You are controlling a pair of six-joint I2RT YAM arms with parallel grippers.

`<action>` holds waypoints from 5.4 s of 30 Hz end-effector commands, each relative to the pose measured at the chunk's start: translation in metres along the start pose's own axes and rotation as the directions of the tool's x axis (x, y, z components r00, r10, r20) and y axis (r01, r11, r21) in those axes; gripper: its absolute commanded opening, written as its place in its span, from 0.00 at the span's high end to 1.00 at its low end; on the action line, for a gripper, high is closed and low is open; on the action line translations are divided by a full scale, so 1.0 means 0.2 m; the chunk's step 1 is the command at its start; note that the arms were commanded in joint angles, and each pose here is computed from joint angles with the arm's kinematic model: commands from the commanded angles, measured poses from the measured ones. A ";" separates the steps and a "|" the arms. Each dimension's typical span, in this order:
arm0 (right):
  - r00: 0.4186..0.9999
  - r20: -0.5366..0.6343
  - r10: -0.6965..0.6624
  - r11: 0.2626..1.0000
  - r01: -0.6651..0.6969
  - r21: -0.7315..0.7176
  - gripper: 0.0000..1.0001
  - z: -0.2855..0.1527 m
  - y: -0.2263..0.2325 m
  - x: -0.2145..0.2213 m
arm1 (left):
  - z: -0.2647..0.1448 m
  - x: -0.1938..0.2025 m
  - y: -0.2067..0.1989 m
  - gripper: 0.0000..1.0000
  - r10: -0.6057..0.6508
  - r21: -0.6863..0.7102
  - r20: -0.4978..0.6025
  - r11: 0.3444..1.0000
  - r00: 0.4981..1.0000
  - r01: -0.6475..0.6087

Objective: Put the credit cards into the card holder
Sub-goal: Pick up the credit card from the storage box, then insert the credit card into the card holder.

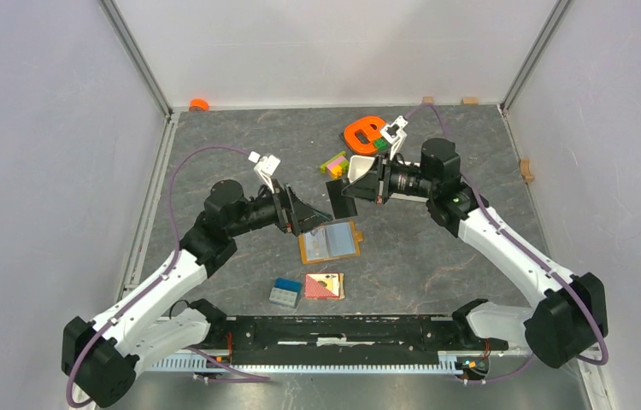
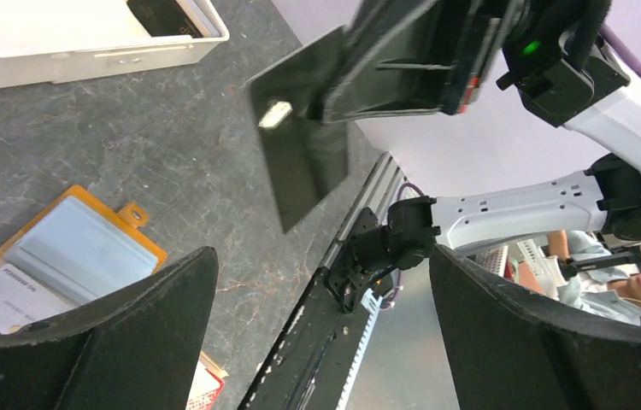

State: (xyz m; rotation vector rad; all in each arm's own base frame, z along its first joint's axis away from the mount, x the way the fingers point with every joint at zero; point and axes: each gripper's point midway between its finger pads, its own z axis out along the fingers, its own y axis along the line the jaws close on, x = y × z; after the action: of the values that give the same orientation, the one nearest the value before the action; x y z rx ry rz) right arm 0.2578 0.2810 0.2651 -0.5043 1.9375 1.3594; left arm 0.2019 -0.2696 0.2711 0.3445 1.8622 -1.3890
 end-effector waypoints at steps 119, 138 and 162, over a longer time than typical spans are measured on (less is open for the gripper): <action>0.894 -0.443 0.063 0.456 0.369 0.810 1.00 -0.06 -1.05 0.90 | 0.24 0.76 0.96 0.98 -0.639 -0.377 -0.147 0.742 0.755 0.554; 0.893 -0.446 0.065 0.449 0.373 0.812 1.00 -0.06 -1.05 0.90 | 0.19 0.79 0.97 0.98 -0.671 -0.414 -0.088 0.697 0.736 0.586; 0.888 -0.454 0.067 0.441 0.382 0.812 1.00 -0.07 -1.05 0.90 | 0.26 0.80 1.00 0.98 -0.674 -0.365 -0.109 0.710 0.730 0.602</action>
State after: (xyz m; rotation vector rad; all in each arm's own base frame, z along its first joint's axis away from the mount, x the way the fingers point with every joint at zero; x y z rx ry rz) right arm 0.2780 0.2182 0.0149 -0.4229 2.4847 -0.0016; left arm 0.2353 -0.2789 0.0226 -0.3261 2.4972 -1.5321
